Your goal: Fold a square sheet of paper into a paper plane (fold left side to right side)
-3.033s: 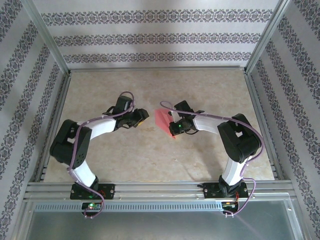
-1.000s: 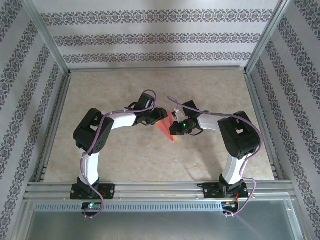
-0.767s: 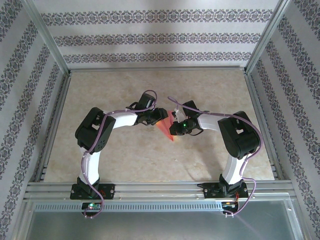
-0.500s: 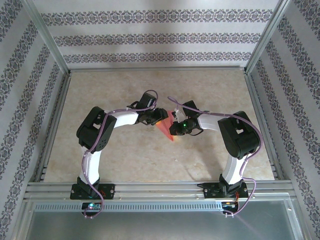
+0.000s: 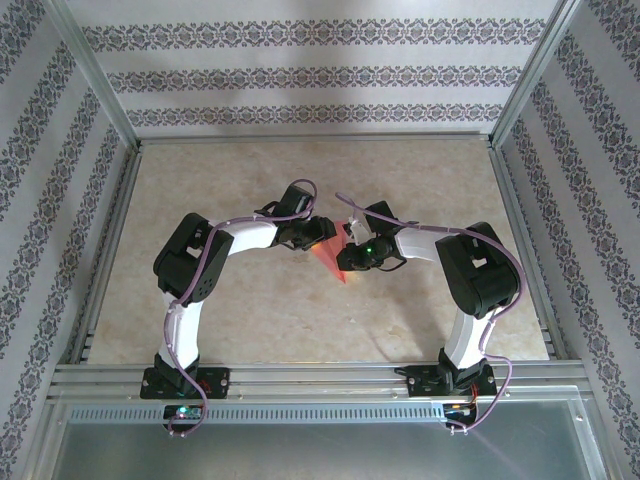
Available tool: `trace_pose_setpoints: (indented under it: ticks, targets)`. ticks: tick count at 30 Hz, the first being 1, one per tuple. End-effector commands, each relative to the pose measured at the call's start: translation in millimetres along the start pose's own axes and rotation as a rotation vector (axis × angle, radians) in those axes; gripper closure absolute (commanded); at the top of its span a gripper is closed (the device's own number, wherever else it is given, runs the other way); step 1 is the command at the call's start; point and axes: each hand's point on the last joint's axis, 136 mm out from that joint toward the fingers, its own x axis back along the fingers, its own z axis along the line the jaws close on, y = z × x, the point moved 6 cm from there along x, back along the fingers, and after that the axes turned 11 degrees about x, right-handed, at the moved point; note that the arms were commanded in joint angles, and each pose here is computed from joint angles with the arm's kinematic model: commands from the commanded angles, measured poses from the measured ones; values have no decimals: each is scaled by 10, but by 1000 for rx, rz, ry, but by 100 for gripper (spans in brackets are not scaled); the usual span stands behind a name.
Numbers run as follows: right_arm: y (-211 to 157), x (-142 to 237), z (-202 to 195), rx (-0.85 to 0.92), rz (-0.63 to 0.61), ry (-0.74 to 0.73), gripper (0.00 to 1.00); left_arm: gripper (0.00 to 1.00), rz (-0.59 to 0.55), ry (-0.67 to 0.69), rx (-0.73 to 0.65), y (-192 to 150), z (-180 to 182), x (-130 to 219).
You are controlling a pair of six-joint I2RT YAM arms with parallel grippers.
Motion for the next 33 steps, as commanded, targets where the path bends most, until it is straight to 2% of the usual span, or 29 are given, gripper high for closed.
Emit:
trace_pose_setpoints:
  ticks: [1, 9, 18, 33]
  targets:
    - [-44, 50, 8, -38, 25, 2, 77, 52, 30, 161, 23, -119, 360, -114]
    - [109, 247, 98, -41, -43, 10, 67, 52, 25, 170, 17, -119, 368, -104]
    - [260, 498, 66, -79, -109, 43, 62, 52, 24, 164, 18, -114, 352, -97]
    - [310, 84, 51, -68, -15, -6, 62, 52, 26, 159, 19, -118, 339, -107]
